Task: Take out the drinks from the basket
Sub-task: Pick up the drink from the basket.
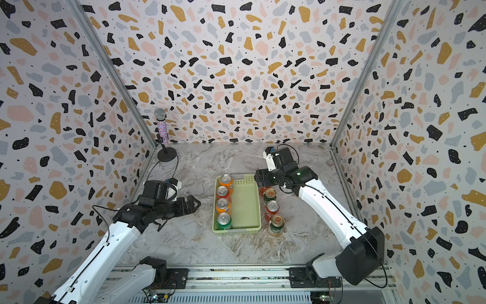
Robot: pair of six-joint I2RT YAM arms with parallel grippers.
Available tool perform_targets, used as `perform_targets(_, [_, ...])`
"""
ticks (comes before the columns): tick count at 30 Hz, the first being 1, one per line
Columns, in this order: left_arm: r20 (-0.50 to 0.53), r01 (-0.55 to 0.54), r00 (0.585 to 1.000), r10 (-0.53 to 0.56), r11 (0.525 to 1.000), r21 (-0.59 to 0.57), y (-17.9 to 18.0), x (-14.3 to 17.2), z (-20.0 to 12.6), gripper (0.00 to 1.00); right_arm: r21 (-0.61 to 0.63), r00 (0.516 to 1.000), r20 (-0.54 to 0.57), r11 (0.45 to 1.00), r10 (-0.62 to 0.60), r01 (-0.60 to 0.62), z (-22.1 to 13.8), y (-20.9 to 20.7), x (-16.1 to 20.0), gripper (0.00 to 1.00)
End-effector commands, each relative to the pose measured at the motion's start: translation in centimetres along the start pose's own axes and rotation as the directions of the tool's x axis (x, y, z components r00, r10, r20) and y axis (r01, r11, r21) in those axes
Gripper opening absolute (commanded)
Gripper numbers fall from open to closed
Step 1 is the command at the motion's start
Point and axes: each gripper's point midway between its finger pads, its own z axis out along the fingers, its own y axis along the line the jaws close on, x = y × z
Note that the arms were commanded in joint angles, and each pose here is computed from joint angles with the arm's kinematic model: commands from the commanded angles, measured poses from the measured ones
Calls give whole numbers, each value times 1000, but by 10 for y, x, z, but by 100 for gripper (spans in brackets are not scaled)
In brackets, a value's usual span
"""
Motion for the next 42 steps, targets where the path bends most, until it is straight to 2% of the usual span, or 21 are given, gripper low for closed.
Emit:
perform_targets(1, [47,-59,997,61,997,-59,5,-14,-12,100,-43,1000,8,999,23,-23,4,9,-3,80])
perform_targets(10, [32,-83,996,84,996,-29,-1,-13,-12,100,-21,1000,-21,1000,12,-13,30,21,-13,80])
perform_targets(25, [47,-44,998,46,999,-31,5,-12,-14,100,46,994,-112,999,9,-4,103,29,-18,81])
perform_targets(32, [45,11,999,-11,1000,-12,13,-18,-13,100,70,992,-126,998,14,-5,124,31,-22,81])
perform_targets(42, [41,21,999,-21,1000,3,12,-17,-12,100,108,988,-153,994,-2,19,146,34,-21,81])
